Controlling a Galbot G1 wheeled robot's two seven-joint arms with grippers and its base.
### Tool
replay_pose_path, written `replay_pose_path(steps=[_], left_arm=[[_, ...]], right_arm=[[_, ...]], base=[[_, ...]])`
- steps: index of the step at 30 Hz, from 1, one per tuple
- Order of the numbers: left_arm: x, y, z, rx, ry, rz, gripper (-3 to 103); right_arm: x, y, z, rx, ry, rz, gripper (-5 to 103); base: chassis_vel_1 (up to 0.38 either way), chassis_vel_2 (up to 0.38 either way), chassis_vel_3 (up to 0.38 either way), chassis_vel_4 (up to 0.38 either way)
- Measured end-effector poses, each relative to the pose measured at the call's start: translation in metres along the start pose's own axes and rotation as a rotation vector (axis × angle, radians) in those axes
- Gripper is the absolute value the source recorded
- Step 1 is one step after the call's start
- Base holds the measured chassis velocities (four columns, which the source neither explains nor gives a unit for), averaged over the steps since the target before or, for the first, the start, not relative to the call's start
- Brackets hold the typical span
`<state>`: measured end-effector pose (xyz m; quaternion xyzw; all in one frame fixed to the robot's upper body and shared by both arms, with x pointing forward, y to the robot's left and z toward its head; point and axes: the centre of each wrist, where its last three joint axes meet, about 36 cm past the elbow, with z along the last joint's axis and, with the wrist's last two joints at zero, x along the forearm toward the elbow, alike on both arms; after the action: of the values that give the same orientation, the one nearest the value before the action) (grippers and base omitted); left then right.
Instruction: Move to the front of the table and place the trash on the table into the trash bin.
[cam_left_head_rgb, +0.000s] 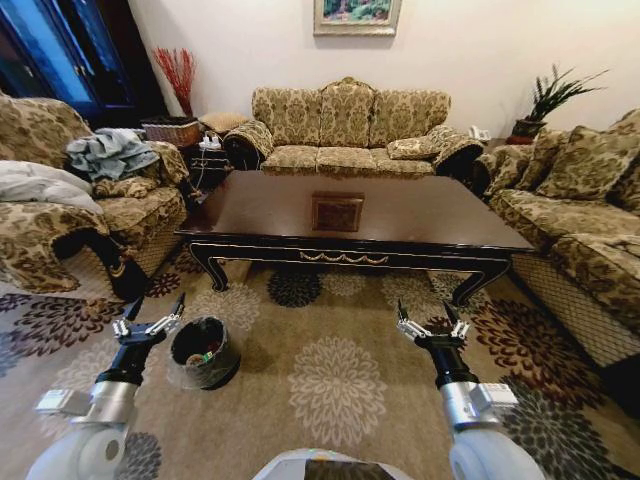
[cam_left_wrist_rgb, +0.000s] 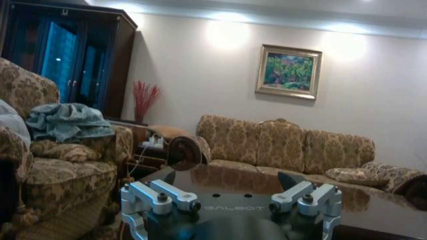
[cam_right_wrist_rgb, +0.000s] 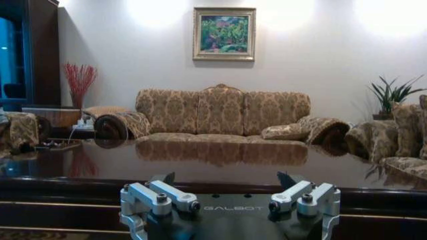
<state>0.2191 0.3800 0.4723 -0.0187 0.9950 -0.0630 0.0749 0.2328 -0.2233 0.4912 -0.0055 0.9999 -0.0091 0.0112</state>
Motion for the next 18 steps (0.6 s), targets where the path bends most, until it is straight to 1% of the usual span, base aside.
replay_pose_path(steps=[18], left_arm=[[0.0001,0.0,0.0001,-0.001,-0.001,0.0,100]], right_arm=[[0.0,0.0002,-0.0001,0.001,-0.001,-0.002,100]], base=[[0.0,0.0,0.0,0.0]])
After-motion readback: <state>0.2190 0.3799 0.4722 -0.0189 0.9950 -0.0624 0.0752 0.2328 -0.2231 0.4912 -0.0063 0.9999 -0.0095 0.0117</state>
